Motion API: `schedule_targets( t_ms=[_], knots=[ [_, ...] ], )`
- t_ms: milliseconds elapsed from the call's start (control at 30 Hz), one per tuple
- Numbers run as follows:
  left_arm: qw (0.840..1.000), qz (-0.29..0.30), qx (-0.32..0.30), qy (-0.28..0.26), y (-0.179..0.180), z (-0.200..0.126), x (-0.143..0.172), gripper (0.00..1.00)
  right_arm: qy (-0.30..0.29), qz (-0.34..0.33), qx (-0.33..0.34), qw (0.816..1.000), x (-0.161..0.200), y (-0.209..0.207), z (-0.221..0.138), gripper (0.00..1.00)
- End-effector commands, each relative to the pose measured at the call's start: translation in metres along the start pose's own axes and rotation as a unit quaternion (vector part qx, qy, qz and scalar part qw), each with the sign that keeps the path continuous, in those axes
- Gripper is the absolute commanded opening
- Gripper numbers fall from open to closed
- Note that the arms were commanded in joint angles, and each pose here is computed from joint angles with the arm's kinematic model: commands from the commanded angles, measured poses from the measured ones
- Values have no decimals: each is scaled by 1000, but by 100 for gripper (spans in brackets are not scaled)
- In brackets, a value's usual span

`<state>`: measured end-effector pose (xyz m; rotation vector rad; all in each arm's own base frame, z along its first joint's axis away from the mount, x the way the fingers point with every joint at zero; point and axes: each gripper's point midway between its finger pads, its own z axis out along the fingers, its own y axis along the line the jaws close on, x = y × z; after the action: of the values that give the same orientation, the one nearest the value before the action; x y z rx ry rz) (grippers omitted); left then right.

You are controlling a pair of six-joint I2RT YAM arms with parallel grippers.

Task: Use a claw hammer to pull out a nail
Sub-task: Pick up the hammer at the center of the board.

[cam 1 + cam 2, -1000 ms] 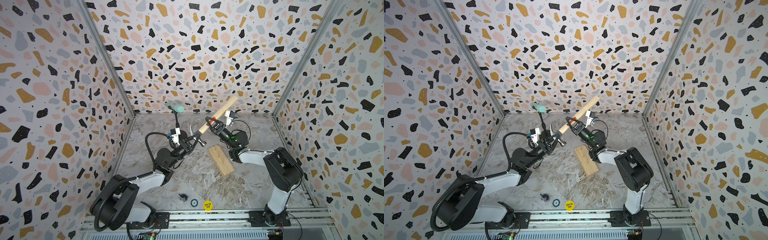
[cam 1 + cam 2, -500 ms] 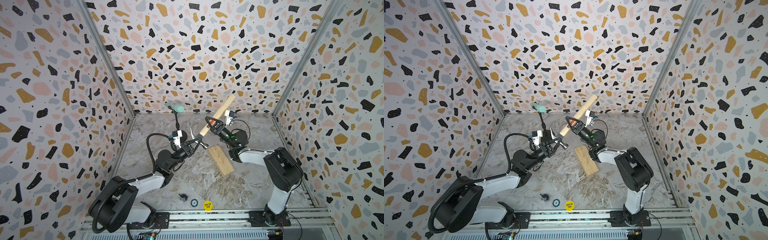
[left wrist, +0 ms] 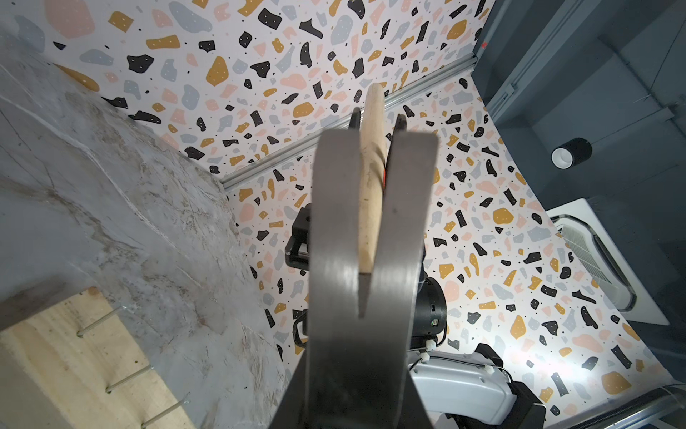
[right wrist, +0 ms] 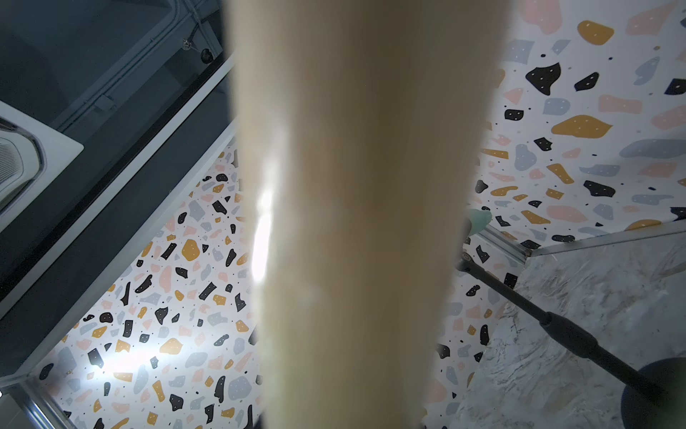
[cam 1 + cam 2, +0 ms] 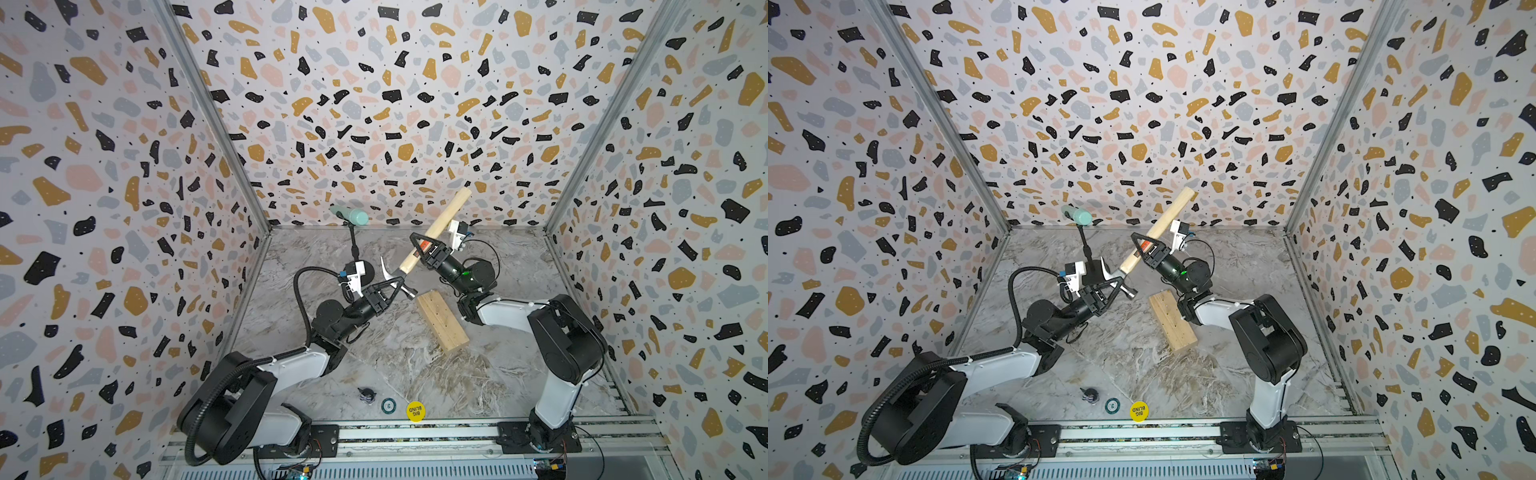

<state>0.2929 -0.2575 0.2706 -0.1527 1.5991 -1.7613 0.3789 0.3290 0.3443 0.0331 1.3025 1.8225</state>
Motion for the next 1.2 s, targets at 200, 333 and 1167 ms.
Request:
schedule_targets(
  t_ms=[200,333,1167],
  knots=[
    [999,24,49,-3,-28,1,-3,0,-17,-54,-79,995,-21,65,1,5],
    [999,21,48,-1,-26,2,-2,5,-19,-59,-79,995,-24,68,0,0],
    [999,39,36,8,-26,8,-4,54,-32,-96,-75,992,-46,95,-14,0]
  ],
)
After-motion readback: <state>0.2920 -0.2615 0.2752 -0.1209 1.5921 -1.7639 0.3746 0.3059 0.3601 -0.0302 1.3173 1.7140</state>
